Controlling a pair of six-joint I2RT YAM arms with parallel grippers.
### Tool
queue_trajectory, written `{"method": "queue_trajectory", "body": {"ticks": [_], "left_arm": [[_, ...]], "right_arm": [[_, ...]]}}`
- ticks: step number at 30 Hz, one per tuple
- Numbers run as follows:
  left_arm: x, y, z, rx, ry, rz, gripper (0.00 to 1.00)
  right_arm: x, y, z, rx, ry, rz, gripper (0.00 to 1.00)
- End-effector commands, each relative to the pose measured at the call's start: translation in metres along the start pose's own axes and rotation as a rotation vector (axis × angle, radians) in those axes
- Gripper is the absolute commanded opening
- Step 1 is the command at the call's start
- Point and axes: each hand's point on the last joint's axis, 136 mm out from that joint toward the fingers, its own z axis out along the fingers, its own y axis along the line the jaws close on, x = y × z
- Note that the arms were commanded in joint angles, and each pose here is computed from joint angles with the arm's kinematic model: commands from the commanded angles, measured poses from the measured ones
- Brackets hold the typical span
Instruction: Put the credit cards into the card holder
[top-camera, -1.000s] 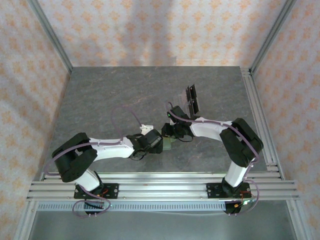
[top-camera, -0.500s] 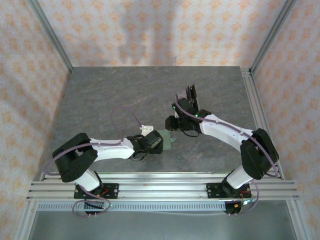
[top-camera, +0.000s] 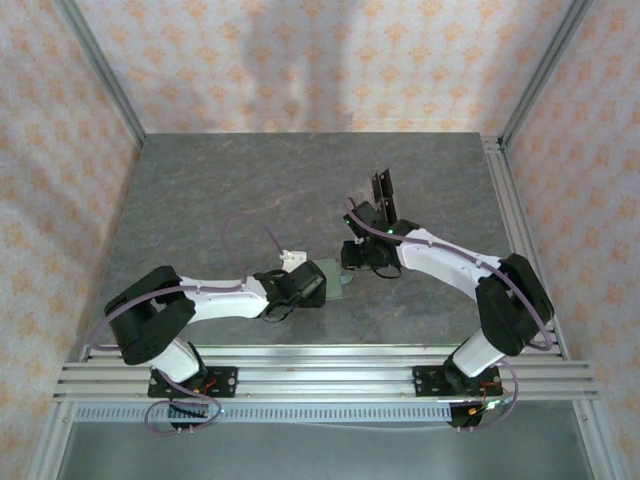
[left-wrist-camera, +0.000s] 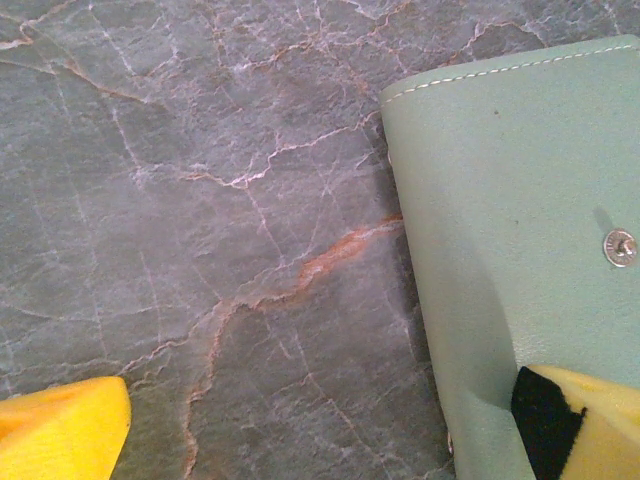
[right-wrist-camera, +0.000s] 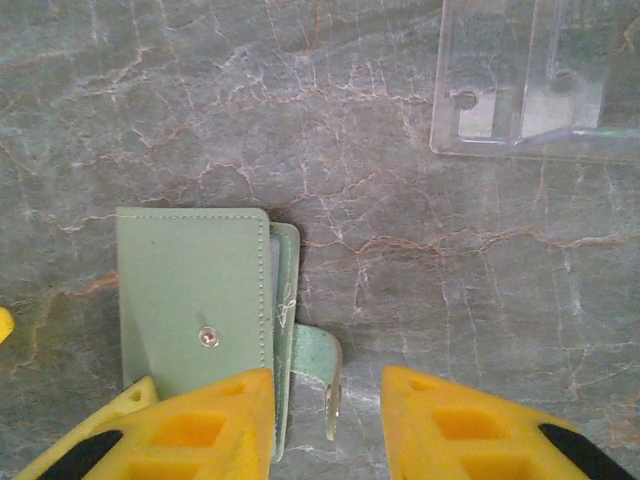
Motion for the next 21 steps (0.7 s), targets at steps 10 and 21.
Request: {"method": "queue_trajectory", "body": {"ticks": [10, 21], "left_arm": [[0.024, 0.020, 0.010, -0.075, 0.056, 0.027, 1.00], [0.024, 0.021, 0.010, -0.076, 0.057, 0.028, 1.00]], "right_arm": [[0.014, -0.011, 0.022, 0.038, 0.061, -0.009, 0.28], [0.016, -0.013, 0.029, 0.043, 0.070, -0.002, 0.21]]}}
